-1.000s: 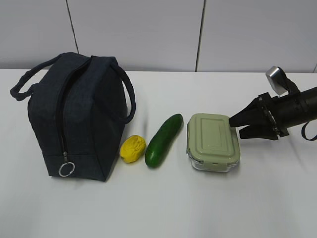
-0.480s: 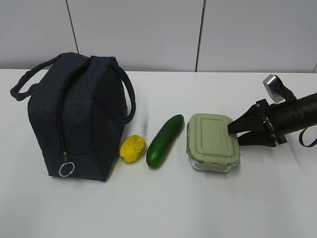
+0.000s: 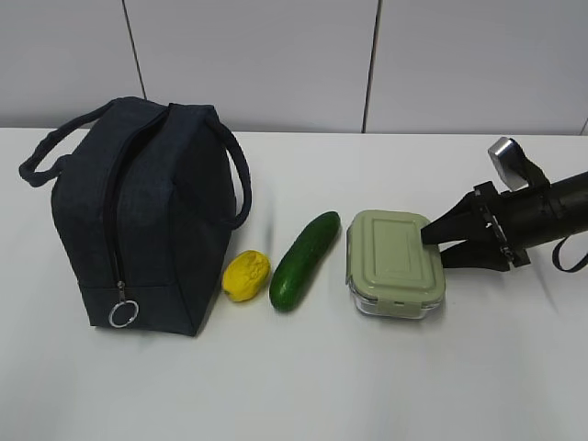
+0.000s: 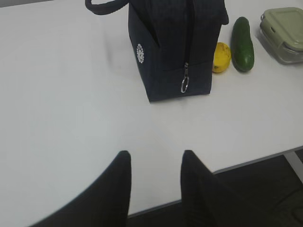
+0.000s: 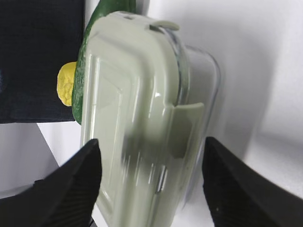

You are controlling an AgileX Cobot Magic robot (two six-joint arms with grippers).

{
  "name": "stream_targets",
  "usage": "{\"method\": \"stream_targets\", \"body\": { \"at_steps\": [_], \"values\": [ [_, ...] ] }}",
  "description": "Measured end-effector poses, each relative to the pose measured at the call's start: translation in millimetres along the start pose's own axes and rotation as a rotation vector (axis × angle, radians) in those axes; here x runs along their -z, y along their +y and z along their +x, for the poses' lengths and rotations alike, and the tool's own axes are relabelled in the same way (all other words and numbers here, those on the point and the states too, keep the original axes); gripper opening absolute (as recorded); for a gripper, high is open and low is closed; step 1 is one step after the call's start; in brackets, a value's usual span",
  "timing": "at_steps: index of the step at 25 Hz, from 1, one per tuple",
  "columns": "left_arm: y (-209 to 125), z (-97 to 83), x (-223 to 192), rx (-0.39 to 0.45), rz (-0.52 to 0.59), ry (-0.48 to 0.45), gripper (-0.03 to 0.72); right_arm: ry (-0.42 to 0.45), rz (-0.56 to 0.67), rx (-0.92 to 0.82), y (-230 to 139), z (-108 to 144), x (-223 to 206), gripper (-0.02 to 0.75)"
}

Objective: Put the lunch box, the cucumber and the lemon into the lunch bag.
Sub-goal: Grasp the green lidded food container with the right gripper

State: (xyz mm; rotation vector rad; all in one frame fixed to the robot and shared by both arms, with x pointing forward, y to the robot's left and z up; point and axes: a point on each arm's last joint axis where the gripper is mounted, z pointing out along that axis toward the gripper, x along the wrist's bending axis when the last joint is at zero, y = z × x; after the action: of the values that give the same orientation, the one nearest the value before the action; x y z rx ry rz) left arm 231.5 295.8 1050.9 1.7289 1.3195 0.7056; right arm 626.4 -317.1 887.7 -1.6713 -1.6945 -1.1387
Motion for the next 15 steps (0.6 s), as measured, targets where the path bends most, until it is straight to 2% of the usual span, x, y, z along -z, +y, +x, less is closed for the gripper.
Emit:
{"method": "stream_targets", "body": {
  "at_steps": [15],
  "values": [
    [0.0, -0.2, 0.0, 0.001, 0.000, -0.002, 0.239, 0.008, 0.026, -0.015, -2.7, -4.1, -12.6, 0.503]
  ]
}}
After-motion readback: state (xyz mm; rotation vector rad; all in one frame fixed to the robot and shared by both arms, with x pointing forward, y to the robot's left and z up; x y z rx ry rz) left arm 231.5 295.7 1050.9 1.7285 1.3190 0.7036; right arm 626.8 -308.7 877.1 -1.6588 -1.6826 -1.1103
